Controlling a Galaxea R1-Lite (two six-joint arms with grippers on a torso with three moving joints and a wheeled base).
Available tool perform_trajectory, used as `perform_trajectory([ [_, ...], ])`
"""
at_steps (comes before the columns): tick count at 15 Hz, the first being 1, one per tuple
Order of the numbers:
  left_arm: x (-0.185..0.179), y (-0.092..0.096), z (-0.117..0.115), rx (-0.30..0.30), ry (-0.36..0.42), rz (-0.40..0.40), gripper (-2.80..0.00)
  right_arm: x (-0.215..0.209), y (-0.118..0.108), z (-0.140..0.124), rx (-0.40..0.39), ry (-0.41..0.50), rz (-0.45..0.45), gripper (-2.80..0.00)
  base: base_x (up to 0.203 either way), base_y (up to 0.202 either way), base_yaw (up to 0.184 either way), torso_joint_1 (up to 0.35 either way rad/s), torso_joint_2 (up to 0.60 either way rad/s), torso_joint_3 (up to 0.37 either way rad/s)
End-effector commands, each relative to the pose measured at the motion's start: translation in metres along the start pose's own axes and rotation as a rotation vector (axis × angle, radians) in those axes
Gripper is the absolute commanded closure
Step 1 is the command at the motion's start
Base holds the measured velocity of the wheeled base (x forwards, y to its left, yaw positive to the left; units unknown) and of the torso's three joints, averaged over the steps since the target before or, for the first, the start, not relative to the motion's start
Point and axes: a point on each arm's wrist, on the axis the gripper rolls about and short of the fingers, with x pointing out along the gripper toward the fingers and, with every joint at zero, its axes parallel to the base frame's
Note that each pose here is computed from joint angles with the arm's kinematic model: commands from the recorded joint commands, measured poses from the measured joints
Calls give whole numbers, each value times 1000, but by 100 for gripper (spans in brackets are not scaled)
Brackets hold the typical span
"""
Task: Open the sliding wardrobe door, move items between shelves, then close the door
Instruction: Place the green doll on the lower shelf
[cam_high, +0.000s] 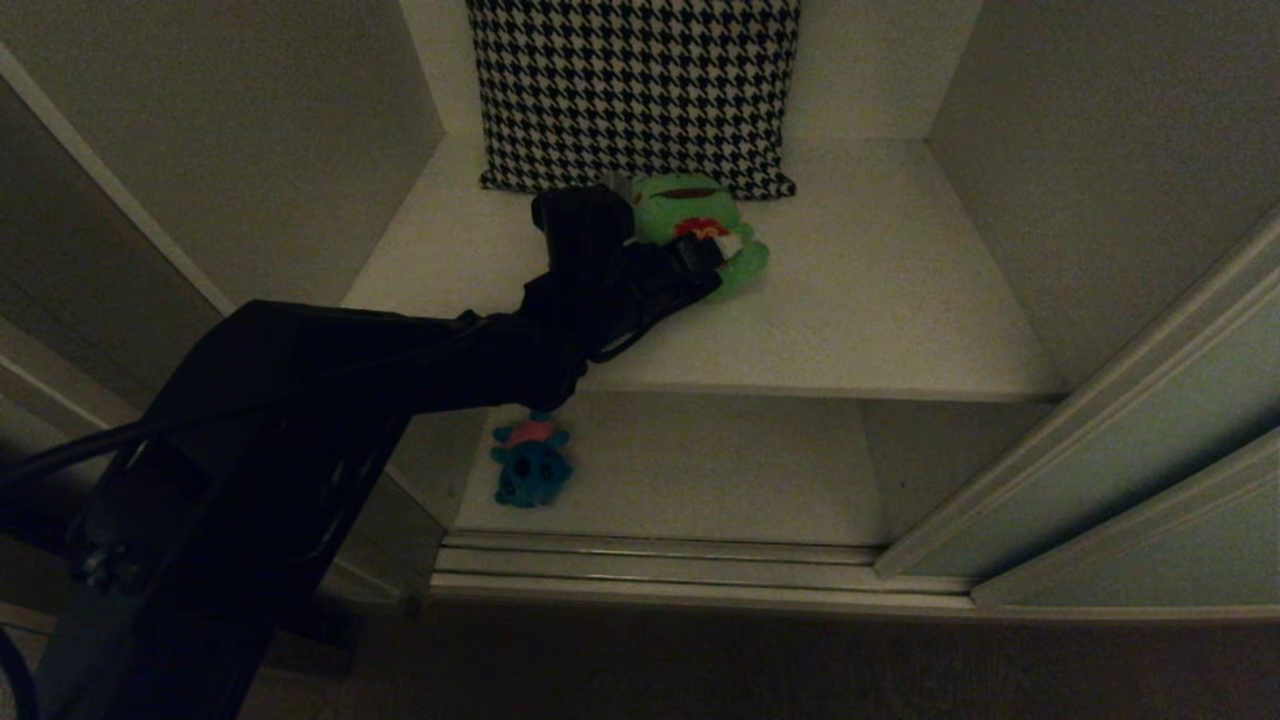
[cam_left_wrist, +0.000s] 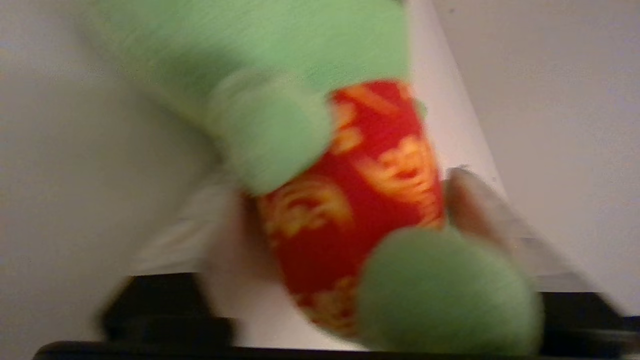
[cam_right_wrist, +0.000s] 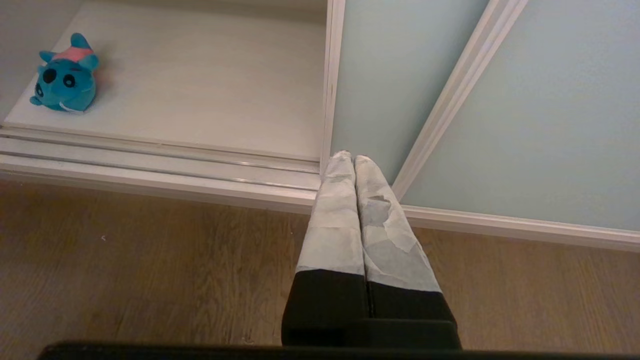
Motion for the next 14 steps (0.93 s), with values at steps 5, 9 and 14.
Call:
perform_trajectory([
  [5, 0, -1, 2, -1, -7, -6, 0, 0, 0, 0, 0, -3, 1, 0, 0, 0, 0, 0, 0, 0],
  [9, -12, -19, 29, 2, -52, -22, 0, 0, 0, 0, 0, -3, 1, 0, 0, 0, 0, 0, 0, 0],
  [14, -77, -78, 112, 36, -103, 6, 0, 0, 0, 0, 0, -3, 1, 0, 0, 0, 0, 0, 0, 0],
])
